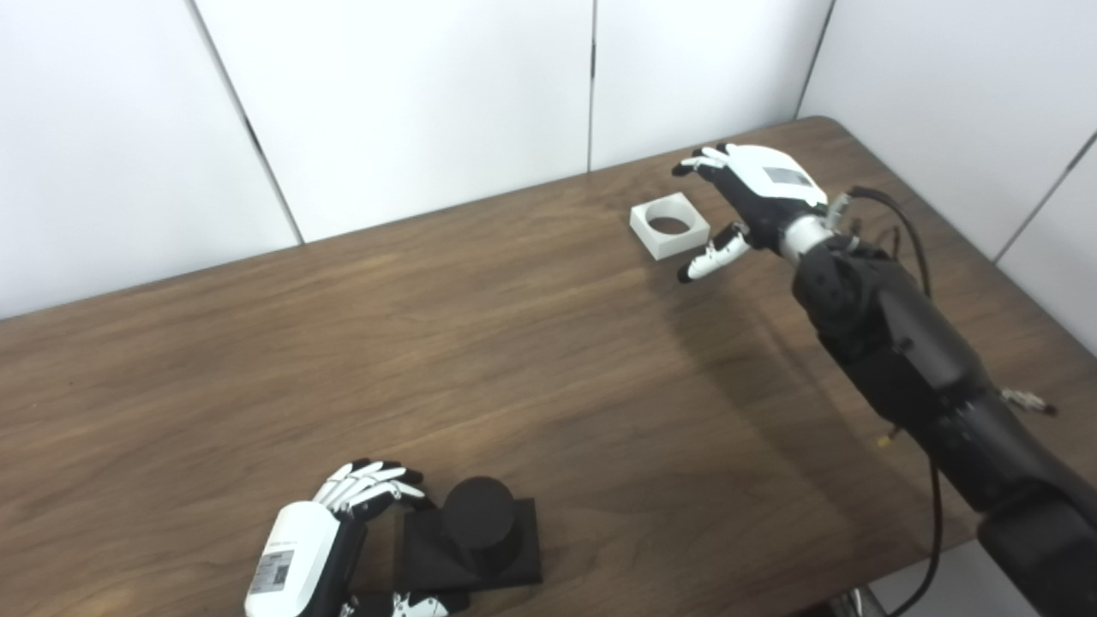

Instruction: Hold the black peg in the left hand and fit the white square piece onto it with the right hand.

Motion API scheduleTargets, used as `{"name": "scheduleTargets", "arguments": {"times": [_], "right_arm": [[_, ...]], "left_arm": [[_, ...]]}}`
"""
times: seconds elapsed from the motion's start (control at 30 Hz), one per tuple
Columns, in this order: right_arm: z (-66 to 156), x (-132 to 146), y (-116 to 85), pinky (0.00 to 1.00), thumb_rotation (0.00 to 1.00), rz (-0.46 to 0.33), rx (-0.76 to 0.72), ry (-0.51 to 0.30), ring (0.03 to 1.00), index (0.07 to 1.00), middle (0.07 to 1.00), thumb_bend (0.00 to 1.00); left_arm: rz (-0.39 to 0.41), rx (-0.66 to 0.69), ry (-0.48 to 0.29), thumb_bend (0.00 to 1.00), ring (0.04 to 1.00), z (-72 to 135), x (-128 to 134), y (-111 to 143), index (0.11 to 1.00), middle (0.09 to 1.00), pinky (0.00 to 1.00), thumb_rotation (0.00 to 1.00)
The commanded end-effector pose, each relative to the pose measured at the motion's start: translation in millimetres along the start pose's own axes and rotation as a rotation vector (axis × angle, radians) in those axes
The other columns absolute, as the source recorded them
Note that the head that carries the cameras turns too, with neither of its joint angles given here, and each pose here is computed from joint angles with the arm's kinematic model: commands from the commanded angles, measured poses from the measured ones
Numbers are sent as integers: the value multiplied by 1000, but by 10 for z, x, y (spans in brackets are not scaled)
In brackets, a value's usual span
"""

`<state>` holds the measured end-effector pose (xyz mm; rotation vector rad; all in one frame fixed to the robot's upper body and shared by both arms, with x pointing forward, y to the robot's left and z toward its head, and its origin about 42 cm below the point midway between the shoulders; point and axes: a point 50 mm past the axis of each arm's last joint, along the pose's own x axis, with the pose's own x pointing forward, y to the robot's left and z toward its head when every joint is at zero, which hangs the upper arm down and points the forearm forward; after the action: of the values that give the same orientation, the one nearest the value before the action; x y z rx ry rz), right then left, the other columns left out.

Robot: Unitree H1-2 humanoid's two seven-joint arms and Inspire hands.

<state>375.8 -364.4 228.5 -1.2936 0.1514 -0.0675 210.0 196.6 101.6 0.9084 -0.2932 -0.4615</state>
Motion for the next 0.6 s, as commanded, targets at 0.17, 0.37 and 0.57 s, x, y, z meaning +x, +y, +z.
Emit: {"name": "scheduleTargets", "arguments": {"times": [0.17, 0.37, 0.57], "right_arm": [[27, 331, -360, 950, 209, -101, -42, -17, 988, 867, 946, 824], [48, 524, -378, 920, 218, -78, -60, 2, 972, 861, 936, 820], [66, 612, -333, 873, 207, -63, -81, 4, 957, 860, 925, 829]], "left_arm": [[-86, 22, 97, 520, 829, -185, -190, -85, 485, 769, 896, 46], [-82, 16, 93, 520, 828, -150, -202, -87, 485, 769, 896, 46], [-78, 16, 90, 520, 826, -120, -204, -81, 485, 768, 892, 46]]}}
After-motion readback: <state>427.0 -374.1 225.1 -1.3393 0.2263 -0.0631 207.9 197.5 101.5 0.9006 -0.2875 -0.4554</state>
